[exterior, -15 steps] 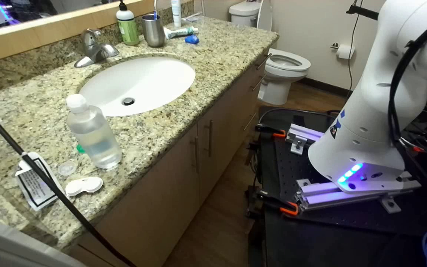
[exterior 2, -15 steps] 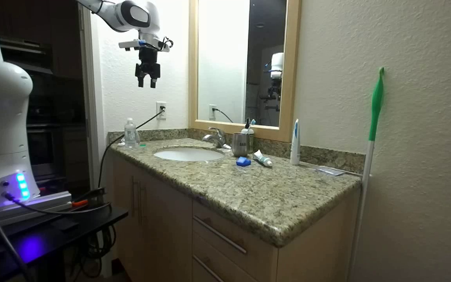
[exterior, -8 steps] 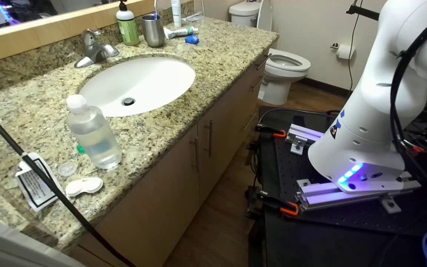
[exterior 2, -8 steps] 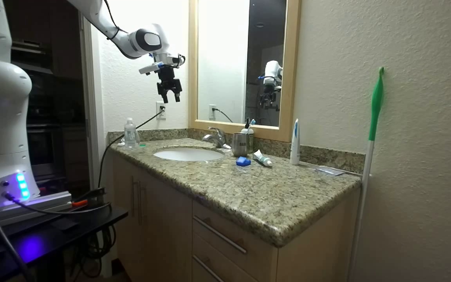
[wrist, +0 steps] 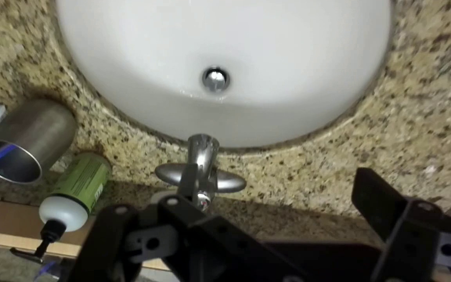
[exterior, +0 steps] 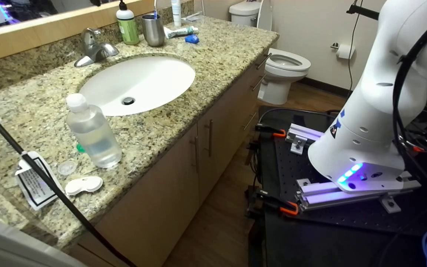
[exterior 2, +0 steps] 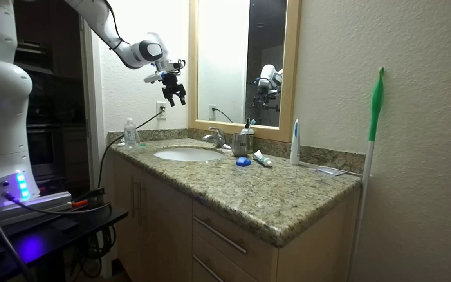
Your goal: Pull the faucet handle up
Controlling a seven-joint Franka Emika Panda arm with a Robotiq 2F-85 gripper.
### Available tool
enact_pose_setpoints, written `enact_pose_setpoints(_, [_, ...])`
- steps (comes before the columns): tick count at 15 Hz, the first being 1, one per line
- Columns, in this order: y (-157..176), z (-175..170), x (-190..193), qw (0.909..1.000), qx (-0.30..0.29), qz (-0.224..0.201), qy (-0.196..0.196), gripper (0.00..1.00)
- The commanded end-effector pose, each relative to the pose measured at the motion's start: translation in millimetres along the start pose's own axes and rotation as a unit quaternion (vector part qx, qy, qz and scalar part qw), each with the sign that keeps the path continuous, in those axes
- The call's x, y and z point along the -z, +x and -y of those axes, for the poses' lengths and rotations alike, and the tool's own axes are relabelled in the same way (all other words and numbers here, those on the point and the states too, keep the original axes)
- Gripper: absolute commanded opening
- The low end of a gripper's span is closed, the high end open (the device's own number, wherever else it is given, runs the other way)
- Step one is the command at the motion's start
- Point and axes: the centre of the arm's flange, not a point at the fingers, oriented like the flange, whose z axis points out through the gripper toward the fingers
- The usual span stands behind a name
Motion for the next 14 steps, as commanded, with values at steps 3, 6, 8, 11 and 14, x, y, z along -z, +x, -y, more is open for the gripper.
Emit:
enact_pose_setpoints(3, [42, 25, -129, 0.9897, -0.11, -0.081, -0.043, 1.0])
enact_pose_setpoints(6, [25, 18, -131, 0.9911, -0.111, -0.065, -0.033, 1.0])
enact_pose_setpoints(8, [32, 23, -142, 0.99, -0.119, -0.067, -0.035, 1.0])
enact_pose_setpoints(11, [51, 13, -173, 0.9816, -0.142, -0.12, -0.044, 1.0])
enact_pose_setpoints(14, [73, -4, -205, 0.9664, -0.177, -0.179, -0.05, 1.0])
